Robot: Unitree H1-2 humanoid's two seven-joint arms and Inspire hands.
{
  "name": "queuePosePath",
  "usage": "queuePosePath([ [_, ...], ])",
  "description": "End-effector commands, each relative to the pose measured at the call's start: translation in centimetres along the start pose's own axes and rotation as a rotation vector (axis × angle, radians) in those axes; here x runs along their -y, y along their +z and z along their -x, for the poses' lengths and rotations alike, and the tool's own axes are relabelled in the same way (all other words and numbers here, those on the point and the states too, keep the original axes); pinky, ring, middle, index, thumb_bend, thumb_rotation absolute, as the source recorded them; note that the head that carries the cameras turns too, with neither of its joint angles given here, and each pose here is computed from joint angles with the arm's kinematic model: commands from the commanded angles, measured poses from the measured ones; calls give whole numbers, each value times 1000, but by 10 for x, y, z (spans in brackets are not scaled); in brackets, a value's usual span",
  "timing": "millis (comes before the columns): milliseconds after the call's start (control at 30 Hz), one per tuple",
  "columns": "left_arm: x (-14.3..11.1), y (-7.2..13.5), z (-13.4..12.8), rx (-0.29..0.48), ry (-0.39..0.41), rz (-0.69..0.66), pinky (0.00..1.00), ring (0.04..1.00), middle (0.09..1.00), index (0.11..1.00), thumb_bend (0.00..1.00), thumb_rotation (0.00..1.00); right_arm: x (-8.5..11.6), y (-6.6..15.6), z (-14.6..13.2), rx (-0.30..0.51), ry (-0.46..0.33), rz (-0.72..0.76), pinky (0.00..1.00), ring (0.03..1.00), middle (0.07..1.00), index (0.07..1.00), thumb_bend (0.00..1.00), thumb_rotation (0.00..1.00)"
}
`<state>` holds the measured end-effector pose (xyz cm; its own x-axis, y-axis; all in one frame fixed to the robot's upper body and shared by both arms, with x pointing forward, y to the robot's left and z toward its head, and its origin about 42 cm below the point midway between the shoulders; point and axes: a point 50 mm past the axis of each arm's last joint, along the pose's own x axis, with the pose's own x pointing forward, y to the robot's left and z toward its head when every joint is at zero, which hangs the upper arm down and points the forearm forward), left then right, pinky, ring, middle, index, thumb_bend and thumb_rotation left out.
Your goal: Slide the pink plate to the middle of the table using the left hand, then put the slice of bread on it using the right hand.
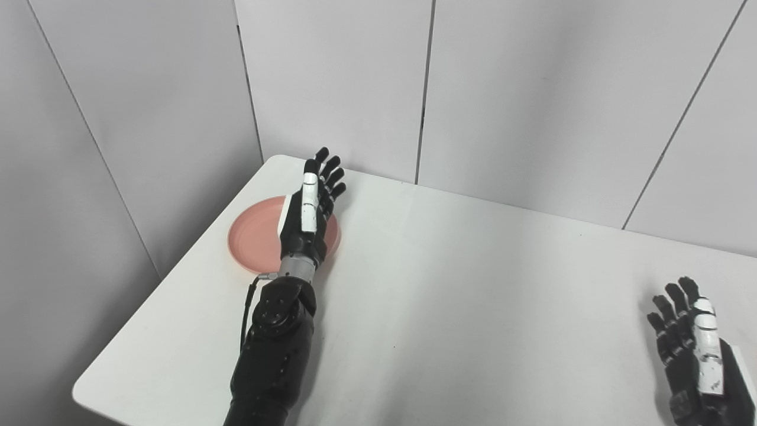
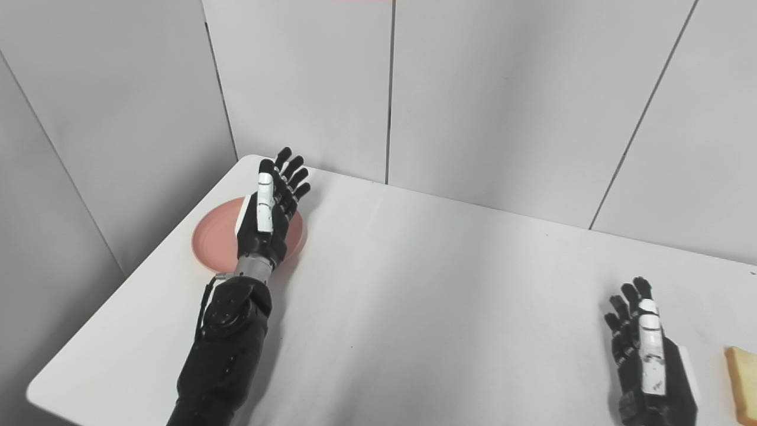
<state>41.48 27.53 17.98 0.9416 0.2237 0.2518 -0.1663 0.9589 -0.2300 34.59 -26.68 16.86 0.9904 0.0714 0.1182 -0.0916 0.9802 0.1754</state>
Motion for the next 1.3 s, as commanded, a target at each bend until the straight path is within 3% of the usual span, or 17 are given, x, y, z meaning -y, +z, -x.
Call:
queuePosePath([
  [0, 1, 27, -19, 117, -2, 16, 945, 924, 913, 919, 733, 1000, -2, 21, -10, 107, 35, 12, 1000, 987, 997, 1000, 554, 903],
  [133, -8, 33, -20, 140, 37, 43, 933, 927, 922, 899, 695, 1000, -1, 21, -10, 111, 39, 3, 1000, 980, 990, 998, 542, 900],
  [333, -28, 36, -21, 160, 141, -6, 899, 877, 864, 852, 719, 1000, -1, 22, -9, 108, 35, 9, 992, 971, 983, 994, 544, 897],
  [500, -43, 39, -22, 177, 177, 16, 817, 843, 847, 851, 720, 999, 0, 22, -9, 107, 45, 6, 987, 967, 978, 992, 525, 906],
  [833, -76, 49, -18, 200, 295, -20, 793, 807, 816, 809, 692, 1000, -1, 24, -7, 108, 47, 13, 993, 974, 983, 999, 541, 903],
  [1267, -105, 49, -14, 191, 376, -124, 854, 817, 804, 800, 690, 1000, -1, 25, -7, 102, 40, 8, 996, 974, 976, 1000, 557, 894],
])
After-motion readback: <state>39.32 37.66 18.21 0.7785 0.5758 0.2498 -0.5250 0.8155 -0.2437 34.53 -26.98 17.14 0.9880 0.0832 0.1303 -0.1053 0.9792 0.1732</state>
